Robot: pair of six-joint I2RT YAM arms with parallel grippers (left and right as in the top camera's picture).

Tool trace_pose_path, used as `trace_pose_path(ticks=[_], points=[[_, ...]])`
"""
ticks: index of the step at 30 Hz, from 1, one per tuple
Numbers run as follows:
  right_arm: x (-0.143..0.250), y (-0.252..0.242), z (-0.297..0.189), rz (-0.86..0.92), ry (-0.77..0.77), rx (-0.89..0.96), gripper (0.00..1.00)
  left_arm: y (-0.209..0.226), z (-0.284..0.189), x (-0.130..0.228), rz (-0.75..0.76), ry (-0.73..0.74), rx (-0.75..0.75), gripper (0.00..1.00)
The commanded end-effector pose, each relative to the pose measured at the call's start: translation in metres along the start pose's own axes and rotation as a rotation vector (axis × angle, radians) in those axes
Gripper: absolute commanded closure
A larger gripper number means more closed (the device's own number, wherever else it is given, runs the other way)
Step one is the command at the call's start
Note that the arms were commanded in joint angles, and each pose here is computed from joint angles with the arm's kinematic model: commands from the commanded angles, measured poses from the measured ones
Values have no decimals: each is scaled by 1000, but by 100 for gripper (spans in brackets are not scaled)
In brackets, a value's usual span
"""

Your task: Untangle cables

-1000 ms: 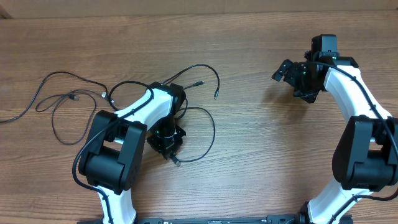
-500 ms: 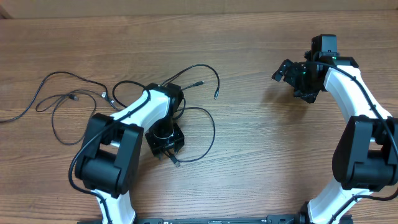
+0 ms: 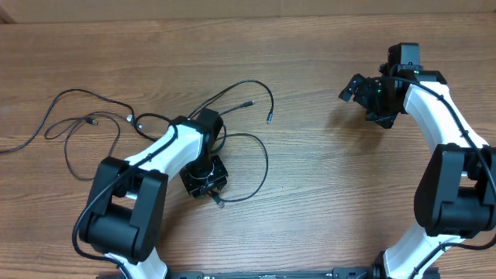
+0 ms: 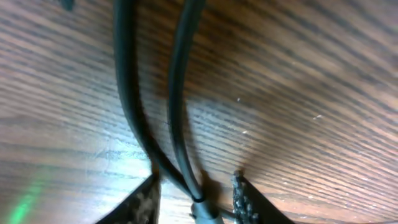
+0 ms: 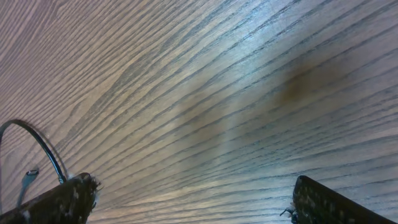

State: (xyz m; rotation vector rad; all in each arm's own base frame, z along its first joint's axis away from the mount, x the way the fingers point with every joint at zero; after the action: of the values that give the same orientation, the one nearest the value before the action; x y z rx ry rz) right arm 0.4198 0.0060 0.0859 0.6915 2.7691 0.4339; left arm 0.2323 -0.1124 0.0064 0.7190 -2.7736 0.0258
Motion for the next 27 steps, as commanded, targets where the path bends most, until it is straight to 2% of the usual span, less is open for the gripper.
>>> trace_pose_path(ticks=[1,4,7,10,14,19,20,23,27], points=[[-7,7,-12,-10,-38,-15,0,60,75,9,-44,32,-254,62],[-7,7,-12,-11,-39,-15,0,63,82,9,-49,18,-244,60],[-7,7,-12,-11,-38,-15,0,72,89,16,-113,21,-258,54],[-7,7,-12,-11,-38,-15,0,82,95,24,-175,26,-274,55],[-7,7,-12,-10,-38,-15,0,93,103,35,-245,44,-281,68],[-7,7,-12,-11,-38,-15,0,99,114,40,-256,37,-262,96],[-7,7,-12,-10,-38,-15,0,100,114,40,-254,34,-263,96],[-7,7,-12,-10,-38,-15,0,90,116,29,-155,2,-215,96],[-7,7,-12,-10,-38,-15,0,52,108,11,121,-2,-87,96]])
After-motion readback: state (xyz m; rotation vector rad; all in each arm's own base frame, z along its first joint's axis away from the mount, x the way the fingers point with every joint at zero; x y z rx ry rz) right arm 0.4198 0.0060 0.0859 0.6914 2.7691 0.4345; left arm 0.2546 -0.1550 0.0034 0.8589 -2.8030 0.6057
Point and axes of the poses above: each gripper's point midway between its finger pads, its own z axis out along the fingers, its own y axis along the line the jaws close on, x = y × z, the point moved 2 cm from there along -z, back along the fingers, and after that the axes turned 2 degrees about -z, right-handed, at the moved point
